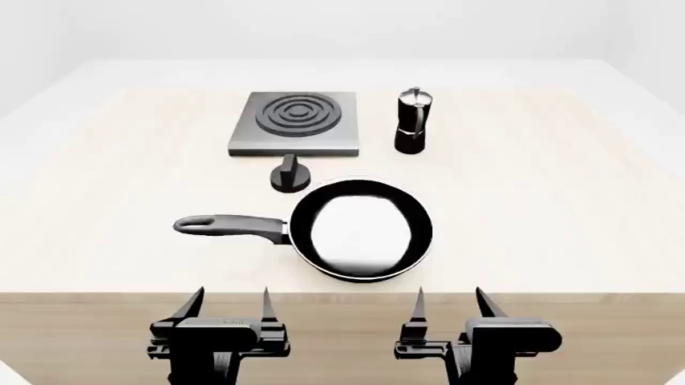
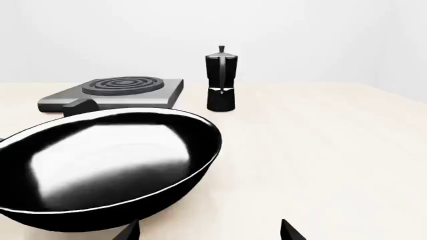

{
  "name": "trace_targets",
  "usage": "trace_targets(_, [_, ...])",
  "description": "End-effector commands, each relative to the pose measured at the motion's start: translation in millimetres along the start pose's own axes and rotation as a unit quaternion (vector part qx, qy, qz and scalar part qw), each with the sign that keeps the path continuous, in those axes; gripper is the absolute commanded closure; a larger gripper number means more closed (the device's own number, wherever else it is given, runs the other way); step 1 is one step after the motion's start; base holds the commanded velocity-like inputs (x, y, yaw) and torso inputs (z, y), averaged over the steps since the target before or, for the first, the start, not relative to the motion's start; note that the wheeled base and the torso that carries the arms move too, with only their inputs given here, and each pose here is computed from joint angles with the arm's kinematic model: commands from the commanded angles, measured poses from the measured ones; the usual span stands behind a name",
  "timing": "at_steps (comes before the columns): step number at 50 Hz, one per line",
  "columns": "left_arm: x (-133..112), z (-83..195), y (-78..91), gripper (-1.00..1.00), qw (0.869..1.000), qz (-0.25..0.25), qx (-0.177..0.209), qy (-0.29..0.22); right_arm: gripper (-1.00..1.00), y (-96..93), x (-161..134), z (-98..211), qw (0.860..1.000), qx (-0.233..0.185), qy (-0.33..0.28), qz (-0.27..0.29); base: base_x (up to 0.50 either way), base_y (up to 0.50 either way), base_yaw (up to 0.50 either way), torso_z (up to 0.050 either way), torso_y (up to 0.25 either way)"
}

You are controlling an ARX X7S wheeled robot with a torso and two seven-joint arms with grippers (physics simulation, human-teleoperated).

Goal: Turn on the stove and put the frying pan on it.

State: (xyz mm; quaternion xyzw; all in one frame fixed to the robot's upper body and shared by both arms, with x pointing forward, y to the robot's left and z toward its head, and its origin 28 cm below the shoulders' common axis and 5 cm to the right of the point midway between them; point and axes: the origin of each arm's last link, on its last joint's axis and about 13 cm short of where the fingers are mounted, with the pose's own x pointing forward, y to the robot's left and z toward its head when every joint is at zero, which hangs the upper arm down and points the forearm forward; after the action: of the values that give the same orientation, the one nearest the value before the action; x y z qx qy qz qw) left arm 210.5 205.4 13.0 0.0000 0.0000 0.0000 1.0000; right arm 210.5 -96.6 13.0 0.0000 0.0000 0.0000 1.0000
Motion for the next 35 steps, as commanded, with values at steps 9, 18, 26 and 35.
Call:
trace_targets(9, [-1.6, 0.7, -1.0, -1.0, 1.0, -0.009, 0.011, -0.006, -1.0, -0.4, -1.5, 0.5, 1.0, -0.004, 0.002, -0.003, 0.0, 0.0, 0.0, 0.0, 0.0])
trace_targets(18, [-0.4, -1.0, -1.1, -1.0, 1.0, -0.007, 0.006, -0.001, -1.0, -0.7, -0.8, 0.5, 1.0, -0.005, 0.013, -0.012, 0.0, 0.03, 0.0, 0.0, 0.0])
trace_targets(26, [-0.3, -1.1, -0.5, -1.0, 1.0, -0.003, 0.005, 0.001, -1.0, -1.6, -0.2, 1.5, 1.0, 0.007, 0.018, -0.013, 0.0, 0.39, 0.0, 0.0, 0.0])
trace_targets(35, [-0.4, -1.2, -0.8, -1.0, 1.0, -0.003, 0.007, 0.0, -1.0, -1.7, -0.5, 0.4, 1.0, 0.008, 0.024, -0.007, 0.0, -0.01, 0.0, 0.0, 0.0])
